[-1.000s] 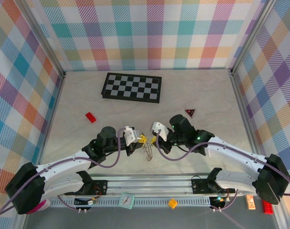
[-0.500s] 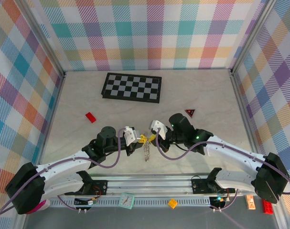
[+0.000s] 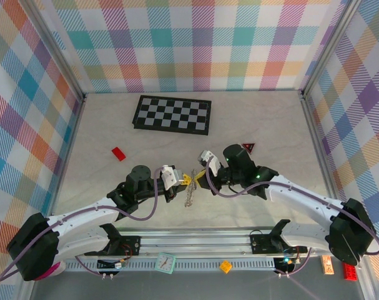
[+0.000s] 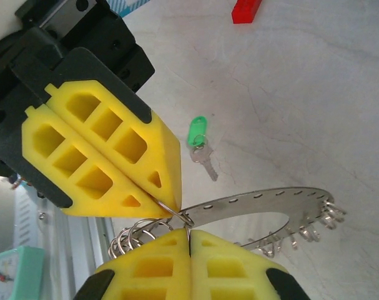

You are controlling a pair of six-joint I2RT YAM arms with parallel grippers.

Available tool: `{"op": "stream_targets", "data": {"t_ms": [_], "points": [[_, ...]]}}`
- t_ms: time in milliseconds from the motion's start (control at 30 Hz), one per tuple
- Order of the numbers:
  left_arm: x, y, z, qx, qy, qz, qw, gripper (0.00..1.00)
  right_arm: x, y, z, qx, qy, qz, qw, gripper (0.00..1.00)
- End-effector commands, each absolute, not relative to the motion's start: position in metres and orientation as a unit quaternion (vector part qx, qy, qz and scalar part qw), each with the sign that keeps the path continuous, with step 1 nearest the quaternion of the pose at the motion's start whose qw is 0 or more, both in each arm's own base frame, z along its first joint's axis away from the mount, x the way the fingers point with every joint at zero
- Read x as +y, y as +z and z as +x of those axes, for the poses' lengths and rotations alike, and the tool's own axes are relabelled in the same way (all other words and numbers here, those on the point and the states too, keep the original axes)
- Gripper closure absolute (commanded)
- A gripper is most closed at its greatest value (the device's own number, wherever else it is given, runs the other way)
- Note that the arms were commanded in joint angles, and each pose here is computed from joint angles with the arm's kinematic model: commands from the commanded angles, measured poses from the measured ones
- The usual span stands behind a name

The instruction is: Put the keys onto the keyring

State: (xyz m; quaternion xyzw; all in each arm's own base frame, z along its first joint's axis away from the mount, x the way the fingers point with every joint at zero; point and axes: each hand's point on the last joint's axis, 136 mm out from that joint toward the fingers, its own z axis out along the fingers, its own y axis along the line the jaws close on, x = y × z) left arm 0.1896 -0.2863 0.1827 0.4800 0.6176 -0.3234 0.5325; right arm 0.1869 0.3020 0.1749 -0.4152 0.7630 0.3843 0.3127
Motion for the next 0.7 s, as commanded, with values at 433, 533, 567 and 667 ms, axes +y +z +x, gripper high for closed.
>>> {"op": "stream_targets", "data": {"t_ms": [433,533,567,667], "points": [[-0.291,0.217,0.182,0.549,-0.342,0.474,0.598,1.00,0.306,0.169,0.202,0.778,0.477,-0.334,0.234,1.00],[-0.291,0.216,0.183,0.549,-0.344,0.468,0.601,1.00,0.306,0.167,0.201,0.776,0.487,-0.331,0.228,0.99],[-0.291,0.216,0.183,0.550,-0.345,0.466,0.602,1.00,0.306,0.166,0.202,0.775,0.489,-0.330,0.227,0.97],[-0.291,0.214,0.184,0.552,-0.346,0.463,0.601,1.00,0.305,0.164,0.201,0.774,0.493,-0.328,0.225,0.95]]}}
